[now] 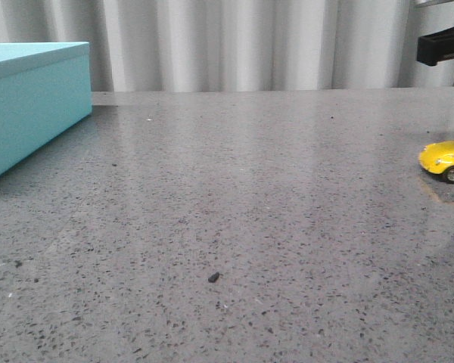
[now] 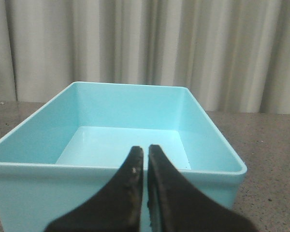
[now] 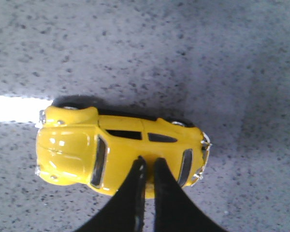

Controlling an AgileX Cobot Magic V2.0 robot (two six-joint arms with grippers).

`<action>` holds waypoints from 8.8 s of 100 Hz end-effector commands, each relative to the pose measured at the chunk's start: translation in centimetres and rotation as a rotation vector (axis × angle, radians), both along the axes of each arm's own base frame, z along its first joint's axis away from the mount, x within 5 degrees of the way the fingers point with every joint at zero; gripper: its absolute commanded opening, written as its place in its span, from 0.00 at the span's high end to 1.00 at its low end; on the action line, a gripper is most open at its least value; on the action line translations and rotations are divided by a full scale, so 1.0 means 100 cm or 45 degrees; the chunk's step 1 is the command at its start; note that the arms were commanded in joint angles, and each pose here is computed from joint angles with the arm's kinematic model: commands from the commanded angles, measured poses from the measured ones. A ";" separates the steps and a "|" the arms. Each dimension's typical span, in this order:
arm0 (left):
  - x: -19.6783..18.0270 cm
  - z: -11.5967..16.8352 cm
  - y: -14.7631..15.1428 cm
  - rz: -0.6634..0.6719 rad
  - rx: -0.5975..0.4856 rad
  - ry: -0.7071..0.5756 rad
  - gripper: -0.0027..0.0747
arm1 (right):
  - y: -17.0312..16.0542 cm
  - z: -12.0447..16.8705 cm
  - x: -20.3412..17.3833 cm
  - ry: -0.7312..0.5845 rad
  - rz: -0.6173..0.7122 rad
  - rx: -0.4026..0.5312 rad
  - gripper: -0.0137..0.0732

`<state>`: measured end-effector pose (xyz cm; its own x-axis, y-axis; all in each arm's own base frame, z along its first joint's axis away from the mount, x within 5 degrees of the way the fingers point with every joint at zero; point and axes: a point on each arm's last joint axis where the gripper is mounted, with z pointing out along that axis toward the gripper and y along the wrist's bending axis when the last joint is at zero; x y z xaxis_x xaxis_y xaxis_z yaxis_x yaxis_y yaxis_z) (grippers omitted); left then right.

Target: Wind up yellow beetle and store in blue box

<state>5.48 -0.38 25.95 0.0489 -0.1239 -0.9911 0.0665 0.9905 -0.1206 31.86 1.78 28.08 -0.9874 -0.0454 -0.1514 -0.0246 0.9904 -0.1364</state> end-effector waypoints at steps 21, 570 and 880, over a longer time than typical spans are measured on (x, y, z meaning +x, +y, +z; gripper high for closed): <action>0.000 0.017 0.001 0.010 -0.019 -0.111 0.99 | -0.003 0.027 -0.008 -0.199 0.013 0.007 0.89; 0.250 0.015 -0.161 -1.348 1.913 0.995 0.44 | -0.018 0.145 -0.236 -1.385 0.070 0.168 0.89; 0.311 0.067 0.017 -0.415 0.432 1.604 0.35 | -0.018 0.147 -0.235 -1.420 0.075 0.171 0.89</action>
<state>37.42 1.63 30.37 -0.9070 0.3186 -0.2753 0.3369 0.9413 -0.0205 8.23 -0.02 41.55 -0.3817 -0.0024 -0.9243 -0.0010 1.0000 -0.0021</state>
